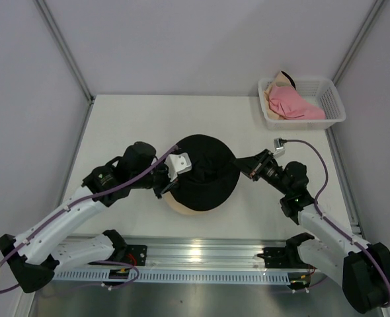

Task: Stack the hats

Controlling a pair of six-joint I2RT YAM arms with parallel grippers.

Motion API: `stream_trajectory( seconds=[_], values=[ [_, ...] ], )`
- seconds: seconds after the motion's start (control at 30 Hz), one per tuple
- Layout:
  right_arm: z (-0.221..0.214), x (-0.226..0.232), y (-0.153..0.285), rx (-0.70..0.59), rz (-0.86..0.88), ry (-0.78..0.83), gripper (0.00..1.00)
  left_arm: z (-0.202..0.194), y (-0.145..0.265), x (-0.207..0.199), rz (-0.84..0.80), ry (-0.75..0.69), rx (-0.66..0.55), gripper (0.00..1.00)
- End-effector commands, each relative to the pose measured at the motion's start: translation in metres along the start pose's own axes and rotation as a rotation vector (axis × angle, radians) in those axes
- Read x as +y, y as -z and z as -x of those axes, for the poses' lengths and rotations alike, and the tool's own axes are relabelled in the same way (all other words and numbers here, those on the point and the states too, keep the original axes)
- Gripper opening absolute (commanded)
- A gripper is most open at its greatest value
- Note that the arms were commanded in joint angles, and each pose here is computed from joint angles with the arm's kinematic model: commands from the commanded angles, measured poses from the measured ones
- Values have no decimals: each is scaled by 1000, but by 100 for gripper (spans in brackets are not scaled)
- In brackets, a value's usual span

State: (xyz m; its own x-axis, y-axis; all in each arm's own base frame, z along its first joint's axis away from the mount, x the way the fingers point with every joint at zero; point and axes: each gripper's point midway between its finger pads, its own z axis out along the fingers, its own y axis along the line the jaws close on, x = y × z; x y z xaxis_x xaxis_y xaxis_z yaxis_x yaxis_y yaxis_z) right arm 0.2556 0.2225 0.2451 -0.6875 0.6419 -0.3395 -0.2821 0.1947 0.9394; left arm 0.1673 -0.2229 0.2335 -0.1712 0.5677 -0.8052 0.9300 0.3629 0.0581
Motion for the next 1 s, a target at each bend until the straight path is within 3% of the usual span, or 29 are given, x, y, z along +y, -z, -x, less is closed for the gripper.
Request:
stream_trajectory(
  seconds=[0.0,0.1,0.2,0.23,0.3,0.33,0.37,0.47,0.53,0.63,0.73,0.97],
  values=[
    [15,7,1,-58,7,153,0,-3,-6,3,8,-18,18,1],
    [17,-6,0,-29,-101,251,0,-6,-9,4,15,14,32,3],
    [22,-9,-2,-19,-138,311,0,-5,-4,7,53,71,22,40],
    [20,-17,-3,-2,-157,318,0,1,-3,9,71,82,-9,58],
    [14,-26,-5,25,-166,307,0,15,13,15,145,148,-105,75],
    [12,-26,-7,31,-153,302,0,13,19,29,241,184,-130,93],
    [7,-34,-10,51,-162,290,0,36,43,38,321,249,-284,99],
    [-7,-48,-16,74,-151,275,0,40,80,66,499,470,-493,100],
    [-15,-56,-18,83,-153,268,0,34,95,83,556,651,-559,100],
    [-21,-71,-23,106,-180,252,0,9,96,104,628,888,-542,99],
    [-25,-79,-25,121,-188,244,0,-14,71,113,594,1053,-487,99],
    [-24,-79,-26,111,-195,265,0,-20,20,117,392,1272,-507,86]
  ],
)
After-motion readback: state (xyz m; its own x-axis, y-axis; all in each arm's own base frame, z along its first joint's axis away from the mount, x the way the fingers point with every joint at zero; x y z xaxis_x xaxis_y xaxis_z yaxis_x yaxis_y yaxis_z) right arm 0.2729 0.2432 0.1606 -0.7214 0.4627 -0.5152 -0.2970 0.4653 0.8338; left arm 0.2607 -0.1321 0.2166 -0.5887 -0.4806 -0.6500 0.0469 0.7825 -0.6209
